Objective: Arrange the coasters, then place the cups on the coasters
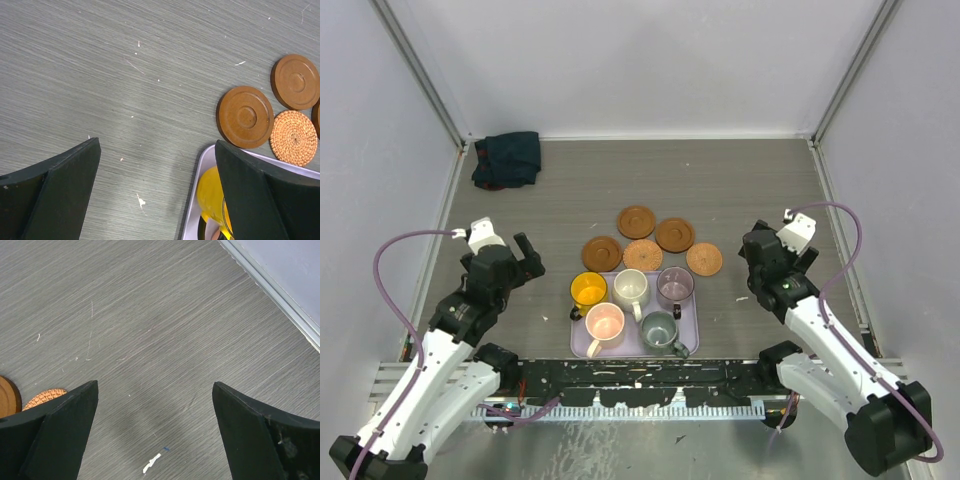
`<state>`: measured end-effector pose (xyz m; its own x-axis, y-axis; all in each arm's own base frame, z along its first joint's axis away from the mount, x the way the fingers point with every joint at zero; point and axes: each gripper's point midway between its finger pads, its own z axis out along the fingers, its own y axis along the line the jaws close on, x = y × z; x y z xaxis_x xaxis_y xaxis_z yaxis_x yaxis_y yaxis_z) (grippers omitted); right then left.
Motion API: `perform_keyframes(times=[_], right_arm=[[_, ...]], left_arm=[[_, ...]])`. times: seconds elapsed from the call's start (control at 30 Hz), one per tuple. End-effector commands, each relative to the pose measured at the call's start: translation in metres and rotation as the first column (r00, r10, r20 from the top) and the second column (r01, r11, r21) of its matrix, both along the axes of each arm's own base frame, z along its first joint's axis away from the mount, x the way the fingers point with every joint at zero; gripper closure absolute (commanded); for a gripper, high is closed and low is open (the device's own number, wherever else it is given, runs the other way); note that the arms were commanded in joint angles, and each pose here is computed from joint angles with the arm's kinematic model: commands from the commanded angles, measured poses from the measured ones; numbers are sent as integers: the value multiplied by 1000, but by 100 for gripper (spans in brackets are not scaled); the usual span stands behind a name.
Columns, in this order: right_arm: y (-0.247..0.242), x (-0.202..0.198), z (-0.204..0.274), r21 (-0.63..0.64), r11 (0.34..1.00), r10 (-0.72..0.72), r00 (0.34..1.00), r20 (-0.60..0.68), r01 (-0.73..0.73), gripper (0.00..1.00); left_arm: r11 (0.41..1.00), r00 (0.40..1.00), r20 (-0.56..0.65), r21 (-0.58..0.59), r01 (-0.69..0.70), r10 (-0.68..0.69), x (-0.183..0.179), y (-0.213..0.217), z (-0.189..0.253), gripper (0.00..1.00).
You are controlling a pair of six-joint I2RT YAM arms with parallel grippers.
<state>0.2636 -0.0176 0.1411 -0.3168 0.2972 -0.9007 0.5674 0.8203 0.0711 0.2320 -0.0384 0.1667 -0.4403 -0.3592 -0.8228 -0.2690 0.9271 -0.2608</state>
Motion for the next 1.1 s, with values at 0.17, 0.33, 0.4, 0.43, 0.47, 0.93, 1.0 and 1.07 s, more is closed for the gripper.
perform_keyframes(times=[0.17,0.33,0.4,0.43,0.47,0.93,1.0,1.07], right_arm=[[0,10,14,21,999,-43,998,53,42,0],[1,11,11,19,999,-43,998,43,42,0],[1,11,10,18,999,-45,998,42,44,0],[1,11,10,18,999,-46,998,41,45,0],[0,11,10,17,999,-49,998,42,48,0],[1,15,16,49,996,-81,994,74,78,0],[2,16,17,87,991,-109,989,98,101,0],[3,18,17,132,984,-137,983,121,120,0]], left_arm=[[997,997,28,1,-75,75,7,9,14,2],[997,997,1,10,-77,77,9,8,10,2],[997,997,-4,9,-78,78,9,7,9,2],[997,997,-5,8,-76,76,9,7,9,2],[997,997,-3,5,-73,73,10,6,9,2],[998,998,13,-16,-68,68,16,1,22,2],[998,998,2,-19,-60,61,19,-2,23,2],[999,999,-13,-19,-49,49,22,-6,22,2]])
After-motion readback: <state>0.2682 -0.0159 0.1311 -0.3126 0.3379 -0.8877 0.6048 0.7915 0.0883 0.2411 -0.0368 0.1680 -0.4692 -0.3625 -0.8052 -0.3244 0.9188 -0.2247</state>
